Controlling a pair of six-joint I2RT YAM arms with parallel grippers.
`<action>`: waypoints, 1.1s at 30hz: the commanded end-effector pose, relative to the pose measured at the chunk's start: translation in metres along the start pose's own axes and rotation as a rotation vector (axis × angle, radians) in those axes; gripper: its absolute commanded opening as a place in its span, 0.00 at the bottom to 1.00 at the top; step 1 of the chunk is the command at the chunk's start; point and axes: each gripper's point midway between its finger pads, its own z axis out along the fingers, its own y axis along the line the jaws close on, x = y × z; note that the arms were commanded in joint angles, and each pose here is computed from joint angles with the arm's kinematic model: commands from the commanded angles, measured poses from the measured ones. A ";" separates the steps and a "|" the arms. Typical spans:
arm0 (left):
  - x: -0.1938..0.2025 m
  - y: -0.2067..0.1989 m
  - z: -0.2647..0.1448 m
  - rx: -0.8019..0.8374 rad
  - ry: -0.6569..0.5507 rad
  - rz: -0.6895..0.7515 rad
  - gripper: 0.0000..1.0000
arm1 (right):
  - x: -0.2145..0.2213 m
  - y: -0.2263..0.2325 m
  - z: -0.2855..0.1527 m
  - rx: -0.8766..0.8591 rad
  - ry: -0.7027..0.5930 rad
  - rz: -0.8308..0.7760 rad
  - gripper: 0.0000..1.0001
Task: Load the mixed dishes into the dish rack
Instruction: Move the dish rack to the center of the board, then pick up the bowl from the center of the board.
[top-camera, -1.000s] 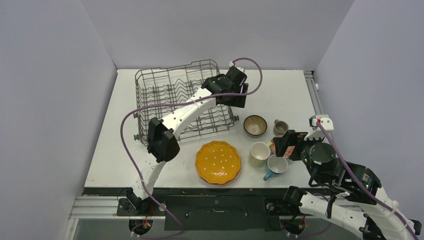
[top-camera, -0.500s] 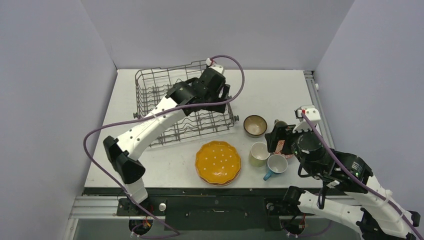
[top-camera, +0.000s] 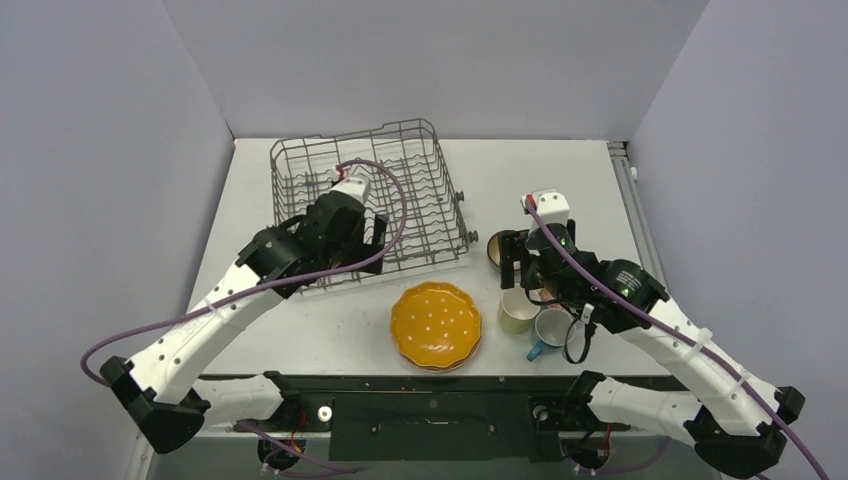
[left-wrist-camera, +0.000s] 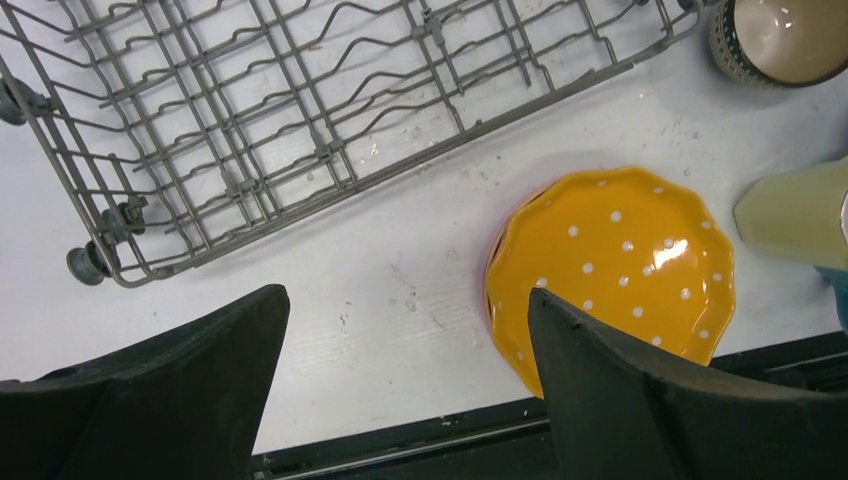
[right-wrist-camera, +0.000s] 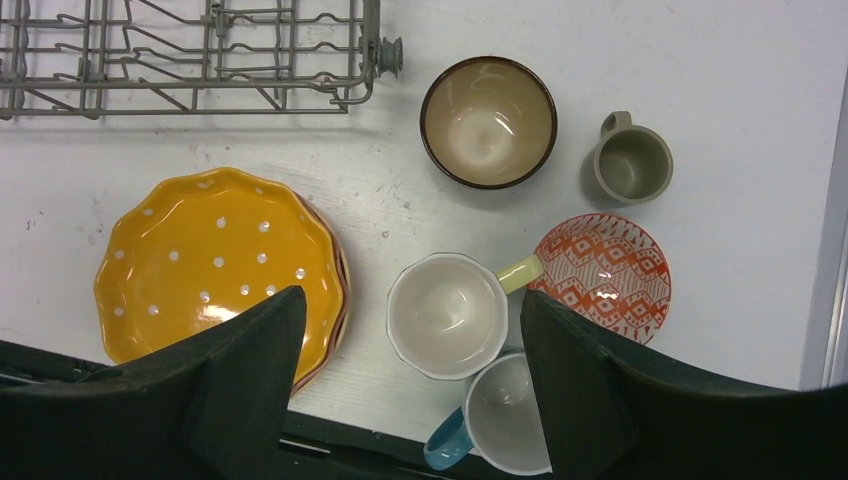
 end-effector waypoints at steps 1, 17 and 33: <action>0.007 0.005 -0.011 0.058 -0.055 -0.029 0.88 | -0.007 0.012 0.017 -0.044 0.017 -0.012 0.73; 0.059 0.011 -0.037 0.250 -0.106 -0.008 0.97 | 0.012 0.019 0.113 0.028 0.202 -0.093 0.67; 0.065 0.000 -0.049 0.390 -0.215 -0.073 0.96 | 0.049 0.008 0.190 0.095 0.362 -0.100 0.50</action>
